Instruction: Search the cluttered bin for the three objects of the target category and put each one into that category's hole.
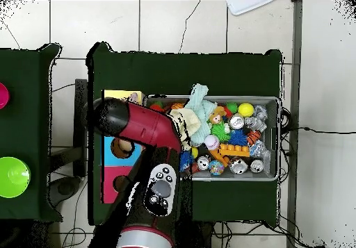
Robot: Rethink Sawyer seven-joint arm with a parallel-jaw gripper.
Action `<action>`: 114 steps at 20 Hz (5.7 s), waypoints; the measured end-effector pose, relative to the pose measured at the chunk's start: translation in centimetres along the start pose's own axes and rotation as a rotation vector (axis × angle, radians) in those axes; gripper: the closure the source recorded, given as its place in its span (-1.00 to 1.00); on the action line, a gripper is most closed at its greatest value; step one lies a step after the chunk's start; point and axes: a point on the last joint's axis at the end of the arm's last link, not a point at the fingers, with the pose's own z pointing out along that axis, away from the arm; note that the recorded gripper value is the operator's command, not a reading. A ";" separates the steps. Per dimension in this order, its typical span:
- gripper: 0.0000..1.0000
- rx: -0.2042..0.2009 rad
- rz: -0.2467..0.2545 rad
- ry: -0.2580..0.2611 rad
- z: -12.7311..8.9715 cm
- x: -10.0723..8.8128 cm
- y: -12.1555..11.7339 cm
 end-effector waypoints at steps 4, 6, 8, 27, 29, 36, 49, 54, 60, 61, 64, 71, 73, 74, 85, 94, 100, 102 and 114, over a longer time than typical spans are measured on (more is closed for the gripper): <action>1.00 0.013 -0.013 0.019 -1.4 0.1 -0.2; 1.00 0.024 -0.021 0.038 -2.2 0.2 -0.5; 1.00 0.033 -0.027 0.047 -2.6 0.2 -0.8; -1.00 0.069 -0.050 0.043 -3.1 -0.7 -2.4; -1.00 0.073 -0.049 0.047 -3.1 -0.8 -2.6; -1.00 0.084 -0.033 0.070 -3.2 -1.4 -3.4; 1.00 0.079 -0.027 0.085 -3.3 -1.3 -3.3; 1.00 0.041 0.002 0.101 -4.1 -1.2 -2.3; 1.00 -0.016 0.029 0.124 -5.1 -0.9 -0.6; 1.00 -0.027 0.035 0.131 -5.3 -0.7 -0.3; 1.00 -0.042 0.041 0.141 -5.4 -0.5 0.2; 1.00 -0.051 0.039 0.154 -5.3 0.3 0.8; 1.00 -0.049 0.037 0.154 -5.1 0.5 0.9; 1.00 -0.049 0.037 0.152 -5.1 0.5 0.9; 1.00 -0.055 0.052 0.091 -2.4 -0.3 0.3; 1.00 -0.074 0.070 0.026 0.7 -1.4 0.0; 1.00 -0.064 0.073 0.024 2.4 -1.3 -0.4; 1.00 -0.064 0.072 0.025 2.5 -1.3 -0.3; 1.00 -0.071 0.071 0.004 3.7 -1.3 -0.2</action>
